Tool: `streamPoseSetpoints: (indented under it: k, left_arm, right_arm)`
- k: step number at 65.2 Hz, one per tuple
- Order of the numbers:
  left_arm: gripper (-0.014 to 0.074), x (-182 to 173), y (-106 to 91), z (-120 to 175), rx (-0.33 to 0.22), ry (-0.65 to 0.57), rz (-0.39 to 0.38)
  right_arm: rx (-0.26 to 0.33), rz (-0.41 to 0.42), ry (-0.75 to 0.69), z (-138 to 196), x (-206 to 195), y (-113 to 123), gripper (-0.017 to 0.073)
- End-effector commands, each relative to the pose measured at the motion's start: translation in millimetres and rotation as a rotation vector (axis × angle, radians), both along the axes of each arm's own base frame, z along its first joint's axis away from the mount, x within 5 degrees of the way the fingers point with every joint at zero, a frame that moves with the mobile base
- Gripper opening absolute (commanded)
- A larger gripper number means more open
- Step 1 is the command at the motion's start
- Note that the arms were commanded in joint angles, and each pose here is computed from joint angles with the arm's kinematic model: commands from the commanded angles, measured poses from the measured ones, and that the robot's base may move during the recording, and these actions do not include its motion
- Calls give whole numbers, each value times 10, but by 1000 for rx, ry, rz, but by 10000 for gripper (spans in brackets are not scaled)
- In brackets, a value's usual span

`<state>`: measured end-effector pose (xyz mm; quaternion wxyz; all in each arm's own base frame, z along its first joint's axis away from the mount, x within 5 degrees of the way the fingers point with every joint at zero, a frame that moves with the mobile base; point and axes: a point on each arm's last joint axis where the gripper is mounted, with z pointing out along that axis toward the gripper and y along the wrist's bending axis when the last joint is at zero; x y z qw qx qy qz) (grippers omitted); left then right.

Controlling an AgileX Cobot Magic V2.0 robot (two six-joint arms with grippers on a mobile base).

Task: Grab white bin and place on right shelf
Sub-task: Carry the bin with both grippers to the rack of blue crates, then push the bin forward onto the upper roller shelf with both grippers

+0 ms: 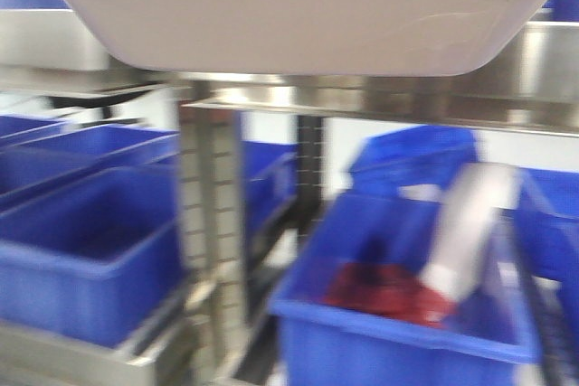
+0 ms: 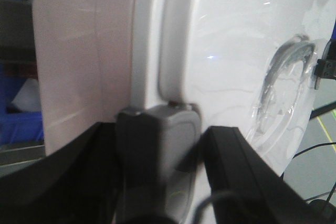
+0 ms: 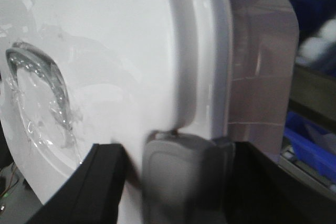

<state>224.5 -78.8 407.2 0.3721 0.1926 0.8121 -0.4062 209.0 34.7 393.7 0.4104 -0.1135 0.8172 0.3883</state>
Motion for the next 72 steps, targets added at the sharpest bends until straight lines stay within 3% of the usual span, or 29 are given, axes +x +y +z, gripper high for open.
streamPoseSetpoints:
  k: [1,72]
  left_arm:
    - [176,-152,-108,280,-156,-51,-67]
    - [176,-152,-108,280,-156,-51,-67]
  right_arm:
    - [163,145,-69,292,-183,156,328]
    - [163,145,-69,292,-183,156,328]
